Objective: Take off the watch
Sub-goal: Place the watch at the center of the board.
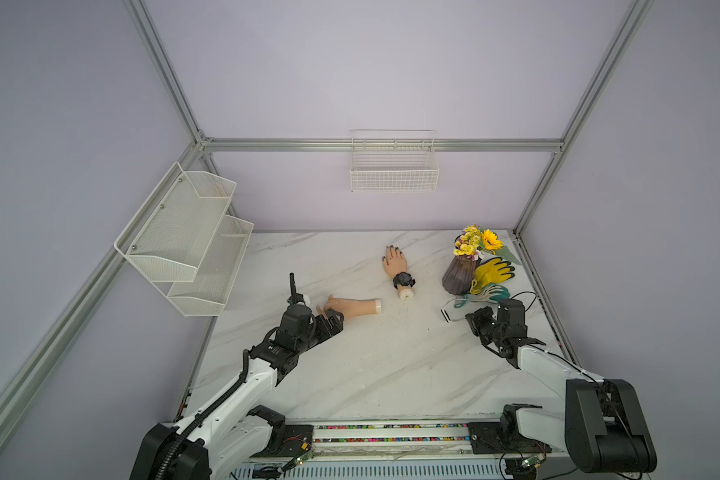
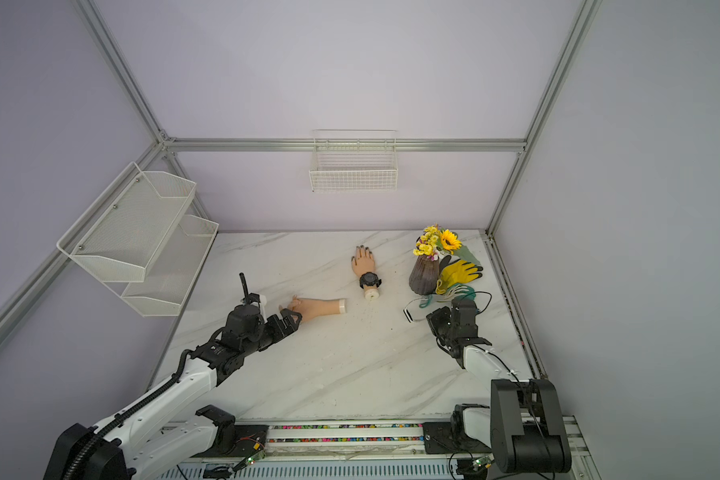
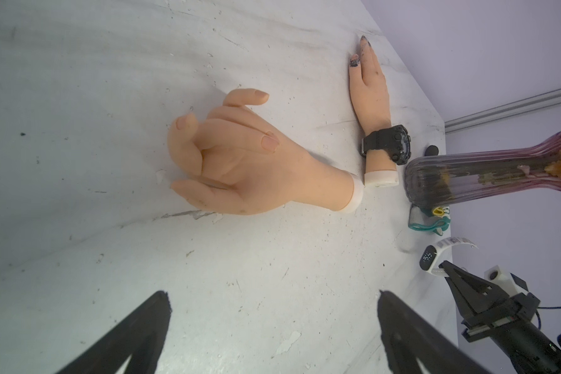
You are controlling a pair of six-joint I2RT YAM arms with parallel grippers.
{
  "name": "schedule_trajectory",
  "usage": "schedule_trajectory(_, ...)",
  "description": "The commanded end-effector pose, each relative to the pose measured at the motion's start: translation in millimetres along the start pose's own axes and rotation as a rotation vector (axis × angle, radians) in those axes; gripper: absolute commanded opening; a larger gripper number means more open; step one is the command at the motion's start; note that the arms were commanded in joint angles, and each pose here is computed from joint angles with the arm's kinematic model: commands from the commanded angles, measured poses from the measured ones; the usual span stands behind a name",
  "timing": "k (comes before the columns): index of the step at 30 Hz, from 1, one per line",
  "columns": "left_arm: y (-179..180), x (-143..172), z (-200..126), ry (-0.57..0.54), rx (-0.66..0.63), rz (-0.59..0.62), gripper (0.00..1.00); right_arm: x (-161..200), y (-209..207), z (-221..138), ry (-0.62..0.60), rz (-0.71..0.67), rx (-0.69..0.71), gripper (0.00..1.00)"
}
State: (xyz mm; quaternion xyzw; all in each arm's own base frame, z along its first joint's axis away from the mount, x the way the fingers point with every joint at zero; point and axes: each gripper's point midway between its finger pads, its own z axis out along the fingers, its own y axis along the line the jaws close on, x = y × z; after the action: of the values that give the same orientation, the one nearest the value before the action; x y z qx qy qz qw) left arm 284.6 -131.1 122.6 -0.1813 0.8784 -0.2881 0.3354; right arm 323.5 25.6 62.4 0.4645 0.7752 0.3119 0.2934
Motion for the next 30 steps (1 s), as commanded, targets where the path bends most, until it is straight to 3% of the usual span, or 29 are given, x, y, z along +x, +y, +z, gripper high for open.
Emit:
schedule_trajectory(1, -39, -14, -9, -0.028, 0.161, 0.074, 1.00, -18, 1, -2, -0.060, 0.045, -0.035, 0.00)
schedule_trajectory(14, -43, -12, -4, -0.011, 0.186, 0.078, 1.00, -35, -52, 7, -0.075, 0.240, 0.142, 0.00)
schedule_trajectory(15, -43, -12, -4, -0.012, 0.186, 0.078, 1.00, -35, -53, 8, -0.070, 0.240, 0.148, 0.02)
schedule_trajectory(20, -42, -12, -4, -0.012, 0.181, 0.075, 1.00, -37, -47, 10, -0.056, 0.222, 0.142, 0.36)
schedule_trajectory(24, -44, -13, -5, -0.013, 0.185, 0.075, 1.00, -49, -23, -8, -0.120, 0.200, 0.069, 0.50)
schedule_trajectory(27, -45, -14, -7, -0.020, 0.185, 0.076, 1.00, -66, 11, -38, -0.220, 0.156, -0.023, 0.52)
schedule_trajectory(30, -45, -15, -8, -0.026, 0.186, 0.073, 1.00, -87, 58, -82, -0.350, 0.064, -0.150, 0.62)
